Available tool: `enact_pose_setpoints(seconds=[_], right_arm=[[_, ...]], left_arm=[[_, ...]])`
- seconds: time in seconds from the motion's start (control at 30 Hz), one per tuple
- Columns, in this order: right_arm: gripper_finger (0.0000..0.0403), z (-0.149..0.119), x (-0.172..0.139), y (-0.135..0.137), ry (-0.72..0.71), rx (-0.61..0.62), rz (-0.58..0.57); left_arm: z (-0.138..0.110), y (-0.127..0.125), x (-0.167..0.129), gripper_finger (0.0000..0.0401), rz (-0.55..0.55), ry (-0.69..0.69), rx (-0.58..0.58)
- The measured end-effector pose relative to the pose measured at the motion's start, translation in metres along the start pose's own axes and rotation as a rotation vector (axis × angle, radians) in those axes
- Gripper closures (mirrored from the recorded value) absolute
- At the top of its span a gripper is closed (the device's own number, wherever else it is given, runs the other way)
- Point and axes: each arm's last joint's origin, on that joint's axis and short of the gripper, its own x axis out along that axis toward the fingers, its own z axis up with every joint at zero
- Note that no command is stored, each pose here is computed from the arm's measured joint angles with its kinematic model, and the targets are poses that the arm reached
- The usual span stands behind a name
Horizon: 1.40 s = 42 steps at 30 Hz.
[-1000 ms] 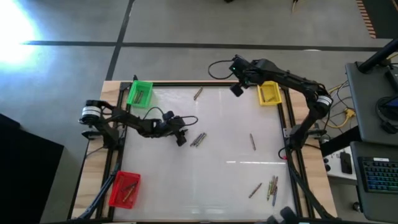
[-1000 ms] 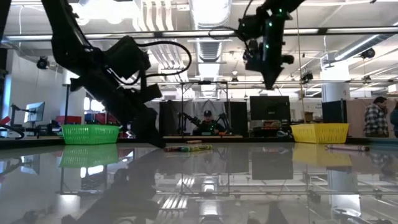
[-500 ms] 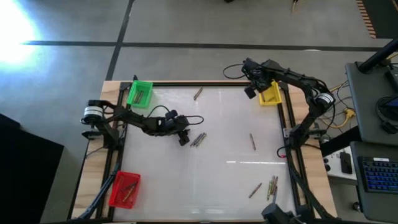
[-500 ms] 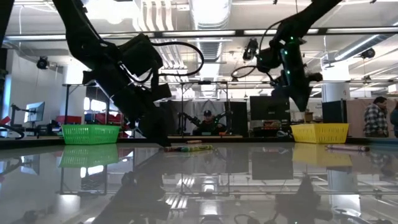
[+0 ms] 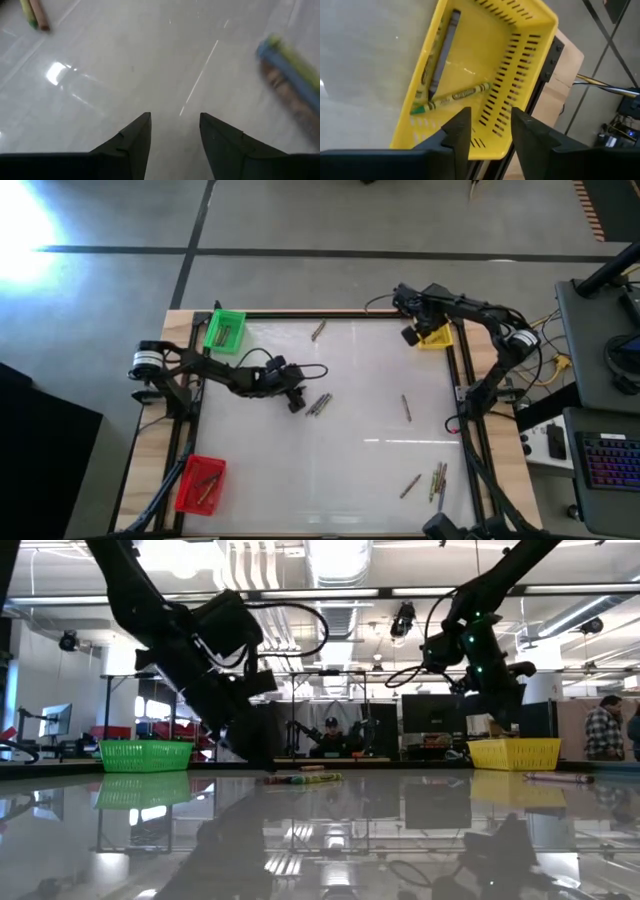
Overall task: Sort crayons
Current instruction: Put the blue crayon into the yellow basket
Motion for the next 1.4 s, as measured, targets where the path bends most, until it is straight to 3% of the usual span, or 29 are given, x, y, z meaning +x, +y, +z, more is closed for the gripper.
enact_pose_setpoints(seconds=[0.3,0.6,0.83,1.07,1.27,1.4], right_arm=[[0.0269,-0.044,-0.021,0.014,-0.085,-0.099,0.032],[0.0269,-0.127,-0.062,0.037,-0.235,-0.127,0.347],[0.0269,-0.184,-0.063,0.065,-0.124,-0.196,0.492],[0.0270,-0.243,-0.071,0.099,0.014,-0.288,0.509],[0.0275,-0.297,-0.067,0.118,0.158,-0.378,0.414],[0.0275,-0.322,-0.063,0.126,0.247,-0.374,0.361]], left_arm=[[0.029,-0.006,-0.007,0.0260,-0.054,-0.077,-0.030],[0.041,-0.026,-0.014,0.0276,-0.146,-0.114,-0.003],[0.056,-0.042,-0.023,0.0286,-0.194,-0.163,0.019],[0.061,-0.052,-0.029,0.0288,-0.213,-0.169,0.069],[0.059,-0.051,-0.028,0.0288,-0.207,-0.158,0.102],[0.060,-0.051,-0.028,0.0288,-0.205,-0.160,0.115]])
